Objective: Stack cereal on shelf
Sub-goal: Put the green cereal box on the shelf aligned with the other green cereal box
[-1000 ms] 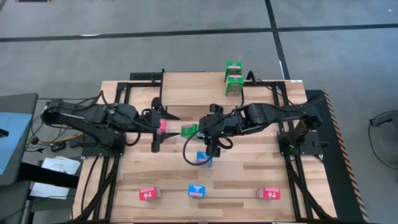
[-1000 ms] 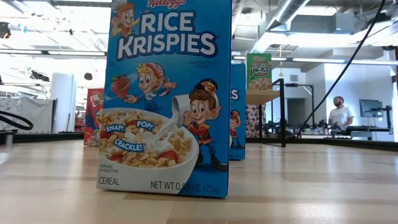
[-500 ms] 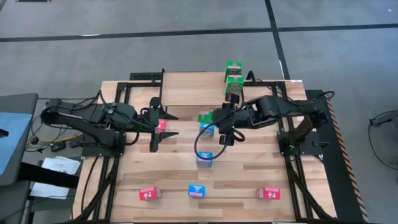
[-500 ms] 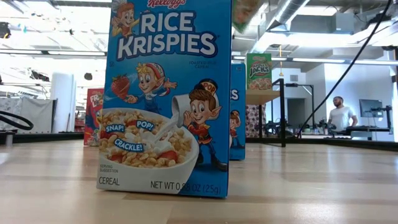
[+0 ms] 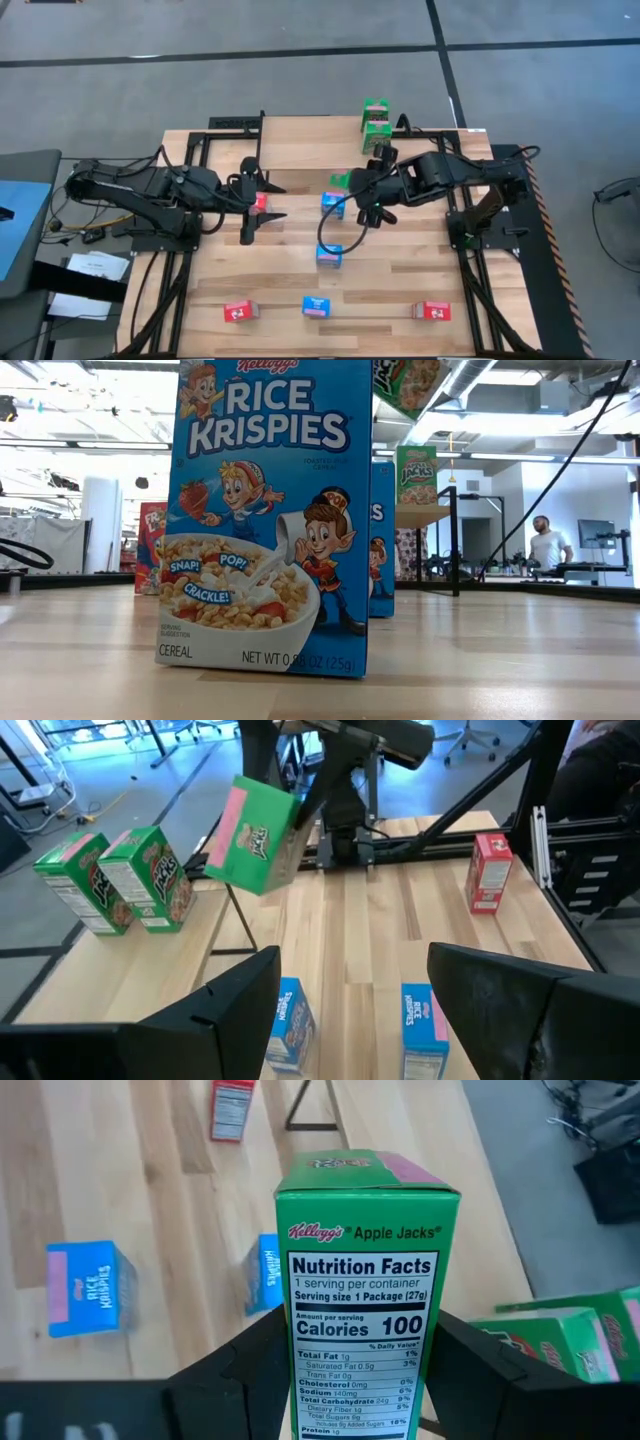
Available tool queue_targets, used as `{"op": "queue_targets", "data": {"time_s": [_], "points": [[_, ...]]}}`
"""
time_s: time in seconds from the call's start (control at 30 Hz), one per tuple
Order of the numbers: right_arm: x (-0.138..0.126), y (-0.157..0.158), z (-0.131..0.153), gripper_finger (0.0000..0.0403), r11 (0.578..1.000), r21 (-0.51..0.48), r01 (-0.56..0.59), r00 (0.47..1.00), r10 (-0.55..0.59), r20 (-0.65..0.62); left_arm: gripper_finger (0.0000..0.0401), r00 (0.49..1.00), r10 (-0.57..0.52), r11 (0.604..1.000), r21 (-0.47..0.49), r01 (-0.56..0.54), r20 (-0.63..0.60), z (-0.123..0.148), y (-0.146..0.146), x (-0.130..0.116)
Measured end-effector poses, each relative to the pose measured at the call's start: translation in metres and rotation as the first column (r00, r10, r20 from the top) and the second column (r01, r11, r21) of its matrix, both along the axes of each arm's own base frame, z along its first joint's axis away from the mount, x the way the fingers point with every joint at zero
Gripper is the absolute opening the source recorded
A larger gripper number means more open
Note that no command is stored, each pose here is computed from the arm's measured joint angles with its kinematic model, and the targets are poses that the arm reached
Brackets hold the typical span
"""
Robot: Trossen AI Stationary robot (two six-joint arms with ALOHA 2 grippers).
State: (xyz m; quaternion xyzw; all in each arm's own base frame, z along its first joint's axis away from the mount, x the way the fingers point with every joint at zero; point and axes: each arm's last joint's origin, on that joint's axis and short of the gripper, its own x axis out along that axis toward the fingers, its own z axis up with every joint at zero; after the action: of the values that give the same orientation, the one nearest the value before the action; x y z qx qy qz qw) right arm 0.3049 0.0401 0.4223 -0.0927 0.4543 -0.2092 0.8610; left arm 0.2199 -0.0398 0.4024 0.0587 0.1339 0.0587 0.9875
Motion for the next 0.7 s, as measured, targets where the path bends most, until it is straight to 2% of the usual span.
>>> {"op": "queue_targets", "data": {"time_s": [0.17,0.4,0.7], "points": [[0.001,-0.006,-0.003,0.0219,0.998,-0.048,0.046,0.999,-0.046,-0.003,0.0242,1.000,0.000,1.000,0.001,0.000,-0.005,-0.001,0.000,0.000],[-0.014,-0.024,-0.034,0.0219,0.989,-0.040,0.145,0.989,-0.146,-0.014,0.0242,1.000,0.000,1.000,0.002,0.000,-0.008,-0.001,0.000,0.000],[-0.054,-0.044,-0.055,0.0219,0.984,0.052,0.169,0.959,-0.177,0.220,0.0242,1.000,0.001,1.000,0.002,-0.001,-0.006,-0.001,0.000,0.000]]}}
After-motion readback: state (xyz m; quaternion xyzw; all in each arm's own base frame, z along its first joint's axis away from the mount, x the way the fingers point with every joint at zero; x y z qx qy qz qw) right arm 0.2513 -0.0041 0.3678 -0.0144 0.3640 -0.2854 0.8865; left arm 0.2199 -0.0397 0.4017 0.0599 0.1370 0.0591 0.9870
